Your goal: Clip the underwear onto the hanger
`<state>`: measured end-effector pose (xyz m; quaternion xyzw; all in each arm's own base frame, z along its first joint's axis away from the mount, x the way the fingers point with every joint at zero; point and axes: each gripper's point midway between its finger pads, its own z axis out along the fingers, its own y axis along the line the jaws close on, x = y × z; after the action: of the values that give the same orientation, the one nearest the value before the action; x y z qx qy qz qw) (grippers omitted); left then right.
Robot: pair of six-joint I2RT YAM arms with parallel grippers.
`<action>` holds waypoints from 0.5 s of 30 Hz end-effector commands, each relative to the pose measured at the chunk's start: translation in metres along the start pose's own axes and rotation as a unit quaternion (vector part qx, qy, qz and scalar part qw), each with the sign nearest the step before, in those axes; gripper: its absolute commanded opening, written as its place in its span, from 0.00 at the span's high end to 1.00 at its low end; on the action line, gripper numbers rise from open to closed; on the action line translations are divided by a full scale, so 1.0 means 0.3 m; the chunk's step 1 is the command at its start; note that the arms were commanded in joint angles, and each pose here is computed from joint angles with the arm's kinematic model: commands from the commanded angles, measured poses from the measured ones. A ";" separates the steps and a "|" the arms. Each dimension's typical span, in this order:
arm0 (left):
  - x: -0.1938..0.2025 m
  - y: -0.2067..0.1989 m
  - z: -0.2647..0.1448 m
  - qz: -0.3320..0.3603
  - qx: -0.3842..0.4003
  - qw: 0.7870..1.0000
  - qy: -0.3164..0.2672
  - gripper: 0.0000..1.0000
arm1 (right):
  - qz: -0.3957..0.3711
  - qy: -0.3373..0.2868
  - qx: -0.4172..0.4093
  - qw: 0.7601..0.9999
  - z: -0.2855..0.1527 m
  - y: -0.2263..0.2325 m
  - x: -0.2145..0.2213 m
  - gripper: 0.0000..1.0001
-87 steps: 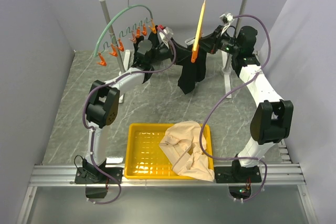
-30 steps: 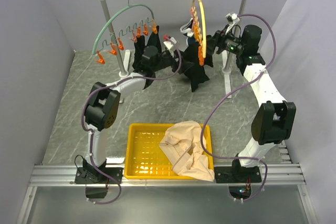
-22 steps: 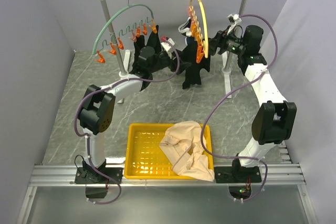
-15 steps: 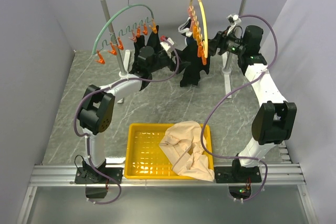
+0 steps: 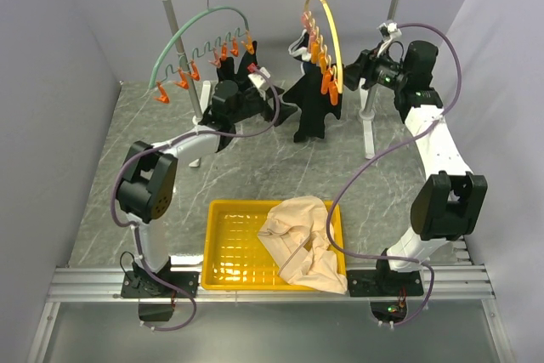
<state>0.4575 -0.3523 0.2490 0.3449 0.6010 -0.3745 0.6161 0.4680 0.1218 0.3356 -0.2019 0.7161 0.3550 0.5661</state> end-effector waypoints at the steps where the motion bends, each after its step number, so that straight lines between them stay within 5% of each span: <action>1: -0.165 -0.078 -0.049 0.026 0.036 0.998 -0.051 0.17 | -0.048 -0.033 -0.008 0.998 -0.068 0.082 -0.136 0.31; 15: -0.235 -0.167 -0.048 0.007 0.091 0.992 -0.092 0.17 | -0.070 0.003 0.033 0.997 -0.169 0.063 -0.118 0.30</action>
<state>0.4254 -0.3563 0.2783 0.3553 0.5573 -0.4290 0.6157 0.4443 0.1061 0.3508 -0.2152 0.7256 0.3236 0.5679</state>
